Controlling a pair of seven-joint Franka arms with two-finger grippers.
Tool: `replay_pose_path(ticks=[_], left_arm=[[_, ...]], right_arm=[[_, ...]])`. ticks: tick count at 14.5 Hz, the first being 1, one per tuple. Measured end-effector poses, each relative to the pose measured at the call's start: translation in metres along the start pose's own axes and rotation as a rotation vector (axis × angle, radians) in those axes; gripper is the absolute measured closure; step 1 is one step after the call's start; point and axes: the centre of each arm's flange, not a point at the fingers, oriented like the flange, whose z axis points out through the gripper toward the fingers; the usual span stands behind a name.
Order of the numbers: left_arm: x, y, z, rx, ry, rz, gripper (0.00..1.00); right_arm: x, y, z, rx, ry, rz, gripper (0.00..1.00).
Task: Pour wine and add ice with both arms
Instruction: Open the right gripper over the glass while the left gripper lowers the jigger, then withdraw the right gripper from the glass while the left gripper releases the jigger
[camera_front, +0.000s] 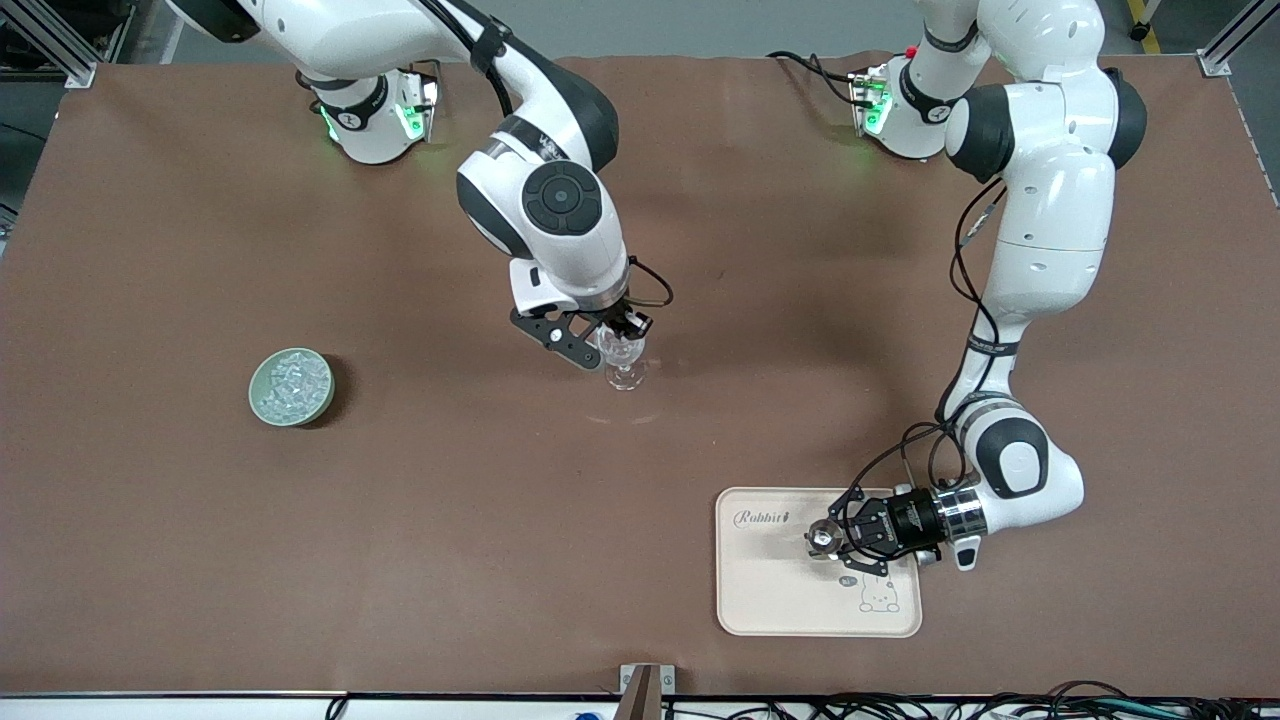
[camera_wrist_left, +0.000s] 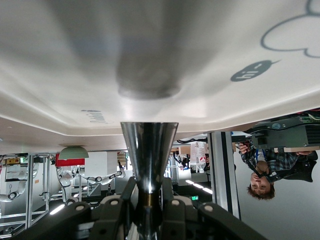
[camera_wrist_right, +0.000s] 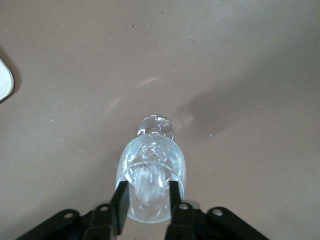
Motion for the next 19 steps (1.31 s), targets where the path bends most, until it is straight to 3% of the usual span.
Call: replay_pose_path(ticks=[1, 3, 6, 9, 10, 15, 19], left_arm=[[0.0, 0.0, 0.0, 0.0, 0.0, 0.0, 0.77], [0.0, 0.0, 0.0, 0.0, -0.001, 0.0, 0.77], [0.0, 0.0, 0.0, 0.0, -0.001, -0.001, 0.77], [0.002, -0.001, 0.001, 0.001, 0.0, -0.002, 0.77], [0.002, -0.001, 0.0, 0.001, 0.0, -0.001, 0.77], [0.005, -0.002, 0.001, 0.003, -0.001, 0.019, 0.67], [0.005, -0.001, 0.0, 0.002, -0.002, 0.03, 0.65]], right_arm=[[0.0, 0.0, 0.0, 0.0, 0.0, 0.0, 0.56], [0.0, 0.0, 0.0, 0.001, 0.0, 0.001, 0.42], [0.004, -0.001, -0.006, 0.013, 0.003, 0.007, 0.33], [0.019, 0.004, -0.031, 0.031, 0.022, 0.029, 0.05], [0.027, 0.01, -0.047, 0.035, 0.042, 0.037, 0.0], [0.092, 0.087, -0.164, -0.012, 0.193, -0.008, 0.0], [0.176, 0.169, -0.225, -0.035, 0.283, -0.01, 0.0]])
